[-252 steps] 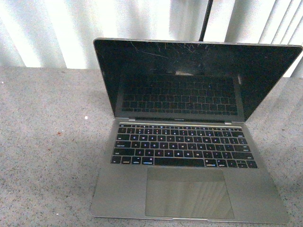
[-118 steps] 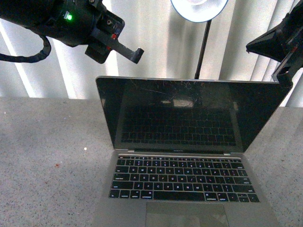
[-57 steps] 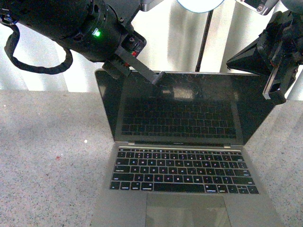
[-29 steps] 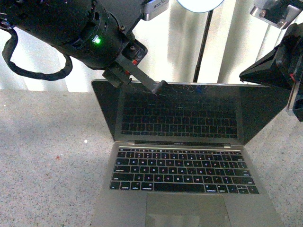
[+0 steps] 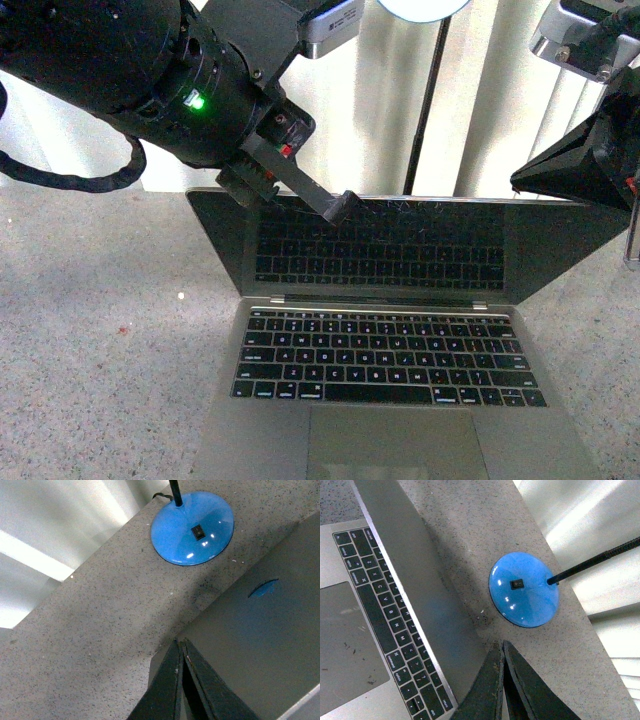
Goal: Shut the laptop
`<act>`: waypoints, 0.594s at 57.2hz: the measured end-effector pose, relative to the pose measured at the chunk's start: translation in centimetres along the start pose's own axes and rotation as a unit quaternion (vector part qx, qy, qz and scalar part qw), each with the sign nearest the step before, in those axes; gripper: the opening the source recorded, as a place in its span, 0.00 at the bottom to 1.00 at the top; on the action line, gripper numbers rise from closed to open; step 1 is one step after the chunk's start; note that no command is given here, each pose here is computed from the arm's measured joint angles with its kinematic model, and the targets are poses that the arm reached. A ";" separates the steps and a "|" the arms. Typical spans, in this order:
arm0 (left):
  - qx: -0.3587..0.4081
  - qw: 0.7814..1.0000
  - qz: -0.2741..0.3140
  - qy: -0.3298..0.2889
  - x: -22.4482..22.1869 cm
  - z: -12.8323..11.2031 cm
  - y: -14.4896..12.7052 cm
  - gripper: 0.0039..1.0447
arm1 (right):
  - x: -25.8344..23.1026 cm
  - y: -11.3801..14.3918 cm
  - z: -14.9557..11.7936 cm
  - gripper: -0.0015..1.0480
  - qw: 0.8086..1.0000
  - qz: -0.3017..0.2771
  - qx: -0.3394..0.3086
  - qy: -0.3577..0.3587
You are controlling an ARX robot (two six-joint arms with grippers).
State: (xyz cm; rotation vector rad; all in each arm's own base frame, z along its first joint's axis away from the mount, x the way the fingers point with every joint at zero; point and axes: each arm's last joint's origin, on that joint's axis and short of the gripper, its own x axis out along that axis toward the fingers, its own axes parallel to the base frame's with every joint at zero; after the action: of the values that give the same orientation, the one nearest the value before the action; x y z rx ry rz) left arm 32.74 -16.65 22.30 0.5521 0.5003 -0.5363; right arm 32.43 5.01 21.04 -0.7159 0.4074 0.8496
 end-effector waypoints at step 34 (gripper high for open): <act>-0.010 1.000 -0.011 0.011 0.1 -1.5 -0.7 0.03 | 1.0 1.6 -0.4 0.03 1.000 0.028 -0.009 0.011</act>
State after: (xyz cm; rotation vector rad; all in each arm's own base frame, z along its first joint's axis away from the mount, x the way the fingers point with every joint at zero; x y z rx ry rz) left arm 31.93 -16.33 20.88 0.5342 0.5337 -0.5456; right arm 31.68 5.97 19.53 -0.7332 0.4421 0.8987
